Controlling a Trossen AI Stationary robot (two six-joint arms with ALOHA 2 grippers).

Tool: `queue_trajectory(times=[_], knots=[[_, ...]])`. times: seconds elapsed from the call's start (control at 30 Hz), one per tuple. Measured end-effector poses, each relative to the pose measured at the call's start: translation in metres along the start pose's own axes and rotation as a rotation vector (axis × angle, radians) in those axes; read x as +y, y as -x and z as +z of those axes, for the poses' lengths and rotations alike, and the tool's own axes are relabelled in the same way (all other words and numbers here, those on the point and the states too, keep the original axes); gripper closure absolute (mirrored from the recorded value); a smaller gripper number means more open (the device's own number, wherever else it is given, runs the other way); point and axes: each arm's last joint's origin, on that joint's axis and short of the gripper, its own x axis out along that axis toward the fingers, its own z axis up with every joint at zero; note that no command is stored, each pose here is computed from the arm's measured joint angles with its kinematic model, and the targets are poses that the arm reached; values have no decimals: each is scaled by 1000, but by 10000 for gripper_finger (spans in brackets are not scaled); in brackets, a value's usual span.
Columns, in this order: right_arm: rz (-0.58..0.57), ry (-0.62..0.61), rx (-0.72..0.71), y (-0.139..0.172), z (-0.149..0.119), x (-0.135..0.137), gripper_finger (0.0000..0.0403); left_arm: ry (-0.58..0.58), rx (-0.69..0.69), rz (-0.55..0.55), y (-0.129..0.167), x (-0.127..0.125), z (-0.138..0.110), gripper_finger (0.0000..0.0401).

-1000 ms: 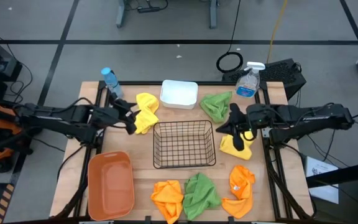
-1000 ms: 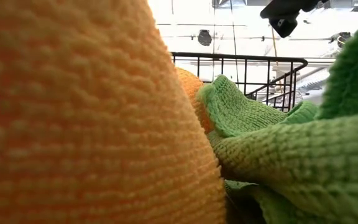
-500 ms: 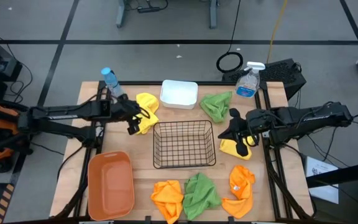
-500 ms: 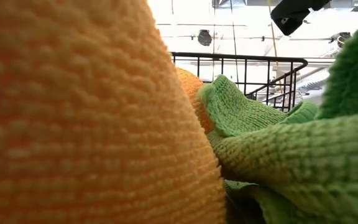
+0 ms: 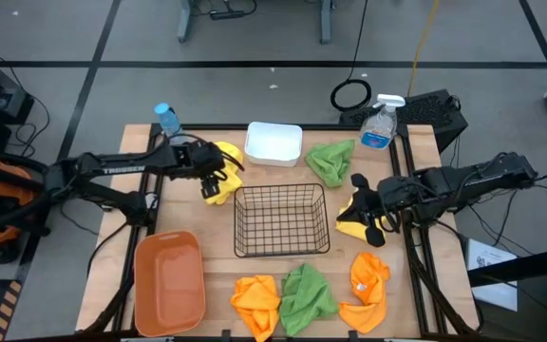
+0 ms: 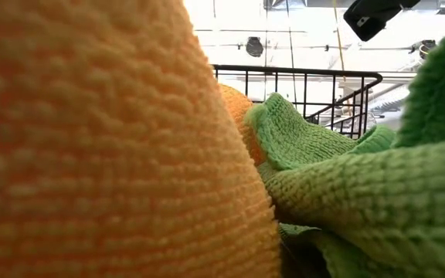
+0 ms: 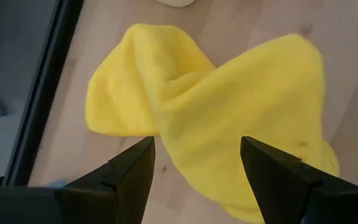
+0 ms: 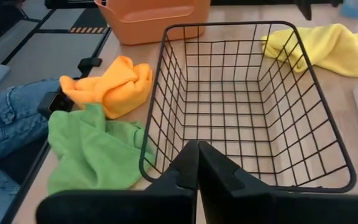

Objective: Sort microfiber towel by color & place in baskets
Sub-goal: Put the left yellow microfiber cloth into the white bin

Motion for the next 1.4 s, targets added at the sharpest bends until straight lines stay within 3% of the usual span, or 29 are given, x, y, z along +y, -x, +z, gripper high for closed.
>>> queue_trajectory(times=[0.13,0.53,0.73,0.9,1.1,1.4], knots=[[-49,11,0,0,-1,2,403,-27,-25,-100,-9,5,3,157],[-45,26,-2,0,-2,5,403,-2,-6,-126,-32,39,0,156],[-45,32,-2,0,-1,5,403,-8,10,-257,-48,32,1,165],[-44,47,-1,0,-2,5,403,-43,53,-275,-61,28,0,231],[-47,53,13,-4,-2,5,403,-37,55,-274,-66,28,1,379],[-59,51,88,-32,-4,6,403,16,45,-268,-52,29,6,395]])
